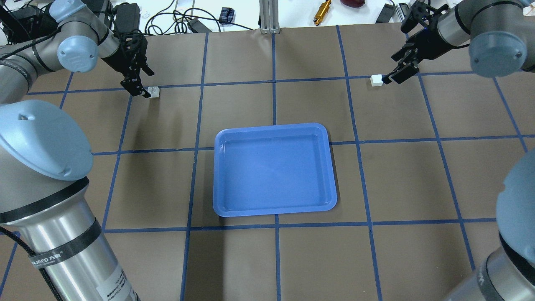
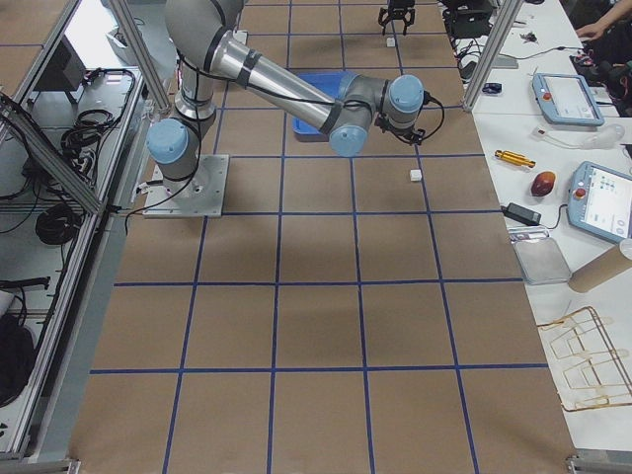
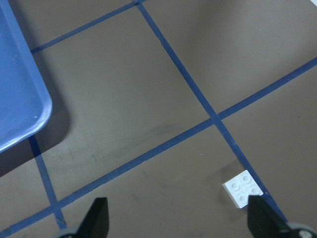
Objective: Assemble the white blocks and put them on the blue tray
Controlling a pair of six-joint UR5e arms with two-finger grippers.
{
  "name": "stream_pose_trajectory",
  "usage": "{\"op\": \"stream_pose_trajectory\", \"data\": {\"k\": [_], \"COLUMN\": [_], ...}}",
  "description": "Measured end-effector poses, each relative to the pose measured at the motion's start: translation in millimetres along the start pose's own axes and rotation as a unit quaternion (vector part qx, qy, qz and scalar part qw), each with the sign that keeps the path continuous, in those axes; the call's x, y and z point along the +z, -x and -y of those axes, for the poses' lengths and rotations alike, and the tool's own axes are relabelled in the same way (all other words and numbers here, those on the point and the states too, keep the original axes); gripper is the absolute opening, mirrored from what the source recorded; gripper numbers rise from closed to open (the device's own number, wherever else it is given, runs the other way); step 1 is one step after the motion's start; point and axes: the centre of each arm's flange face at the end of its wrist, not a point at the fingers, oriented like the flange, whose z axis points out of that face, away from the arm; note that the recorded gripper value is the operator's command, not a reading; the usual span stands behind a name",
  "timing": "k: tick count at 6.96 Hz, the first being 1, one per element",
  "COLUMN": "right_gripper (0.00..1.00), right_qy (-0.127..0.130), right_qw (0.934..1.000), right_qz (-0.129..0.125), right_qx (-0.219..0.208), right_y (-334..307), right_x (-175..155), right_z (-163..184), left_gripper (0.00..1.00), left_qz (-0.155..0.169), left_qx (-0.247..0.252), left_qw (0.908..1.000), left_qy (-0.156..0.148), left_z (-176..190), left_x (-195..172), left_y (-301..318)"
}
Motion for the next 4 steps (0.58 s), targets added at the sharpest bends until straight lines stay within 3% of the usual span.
{"op": "stream_pose_trajectory", "data": {"k": [1,4], "right_gripper": [0.94,0.92], "right_qy": [-0.006,-0.046], "right_qw": [0.9996,0.9959], "right_qz": [0.005,0.052], "right_qx": [-0.028,-0.057], "right_y": [-15,-58], "right_x": [12,41], "right_z": [-6,-28], "left_gripper": [1.00,0.78], "left_qz": [-0.005,-0.009], "left_qx": [-0.007,-0.017], "left_qw": [1.0000,0.9997], "left_qy": [-0.003,-0.014], "left_z": [-9,-20], "left_x": [5,10], "left_y": [-4,-8]}}
